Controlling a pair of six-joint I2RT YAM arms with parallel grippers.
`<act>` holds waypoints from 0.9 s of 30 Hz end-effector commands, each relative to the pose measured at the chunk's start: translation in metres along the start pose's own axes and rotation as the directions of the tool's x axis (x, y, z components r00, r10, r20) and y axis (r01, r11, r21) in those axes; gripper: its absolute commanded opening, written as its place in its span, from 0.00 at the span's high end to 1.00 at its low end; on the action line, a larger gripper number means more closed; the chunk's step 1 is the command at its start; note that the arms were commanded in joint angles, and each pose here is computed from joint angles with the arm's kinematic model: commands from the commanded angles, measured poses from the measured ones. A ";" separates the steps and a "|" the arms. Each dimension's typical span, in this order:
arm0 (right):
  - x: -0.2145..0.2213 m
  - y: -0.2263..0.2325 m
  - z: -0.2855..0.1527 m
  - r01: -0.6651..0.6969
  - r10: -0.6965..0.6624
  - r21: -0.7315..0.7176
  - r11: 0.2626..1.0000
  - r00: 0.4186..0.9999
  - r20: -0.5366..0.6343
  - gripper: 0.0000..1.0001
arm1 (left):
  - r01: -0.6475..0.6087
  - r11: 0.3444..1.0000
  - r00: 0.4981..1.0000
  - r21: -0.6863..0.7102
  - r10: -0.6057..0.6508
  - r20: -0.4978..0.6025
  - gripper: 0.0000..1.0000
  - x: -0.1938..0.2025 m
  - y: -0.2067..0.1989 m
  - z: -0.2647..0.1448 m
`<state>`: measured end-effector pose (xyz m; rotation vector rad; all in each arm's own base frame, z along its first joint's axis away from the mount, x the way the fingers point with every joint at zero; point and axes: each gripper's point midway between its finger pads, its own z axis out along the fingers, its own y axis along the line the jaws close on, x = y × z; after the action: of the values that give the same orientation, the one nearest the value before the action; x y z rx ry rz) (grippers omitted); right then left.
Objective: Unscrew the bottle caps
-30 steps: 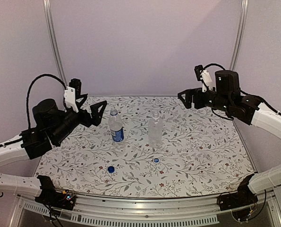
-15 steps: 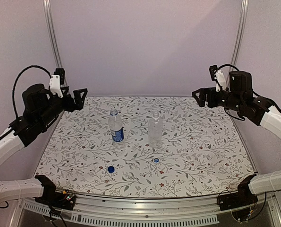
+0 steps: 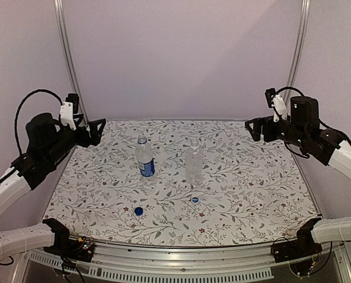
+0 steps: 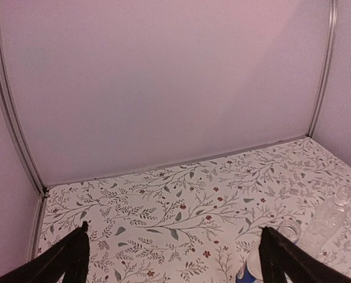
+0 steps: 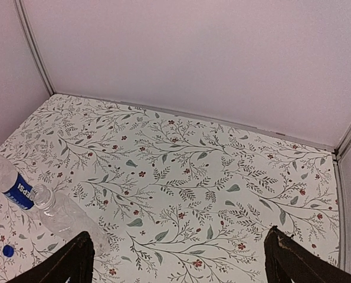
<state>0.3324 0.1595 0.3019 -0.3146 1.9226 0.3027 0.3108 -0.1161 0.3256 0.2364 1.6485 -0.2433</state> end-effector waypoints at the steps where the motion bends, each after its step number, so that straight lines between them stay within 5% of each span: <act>1: -0.007 -0.006 -0.004 0.021 -0.023 0.031 0.999 0.998 0.052 0.01 | -0.029 1.000 0.999 -0.003 0.029 0.040 0.00 -0.005 0.003 -0.001; 27: -0.003 -0.007 -0.004 0.024 -0.025 0.032 0.999 0.999 0.048 0.01 | -0.032 0.999 0.999 0.026 0.030 0.045 0.00 -0.001 -0.002 -0.005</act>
<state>0.3344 0.1552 0.2978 -0.3179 1.9032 0.2632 0.3055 -0.1182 0.3255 0.2788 1.6110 -0.2416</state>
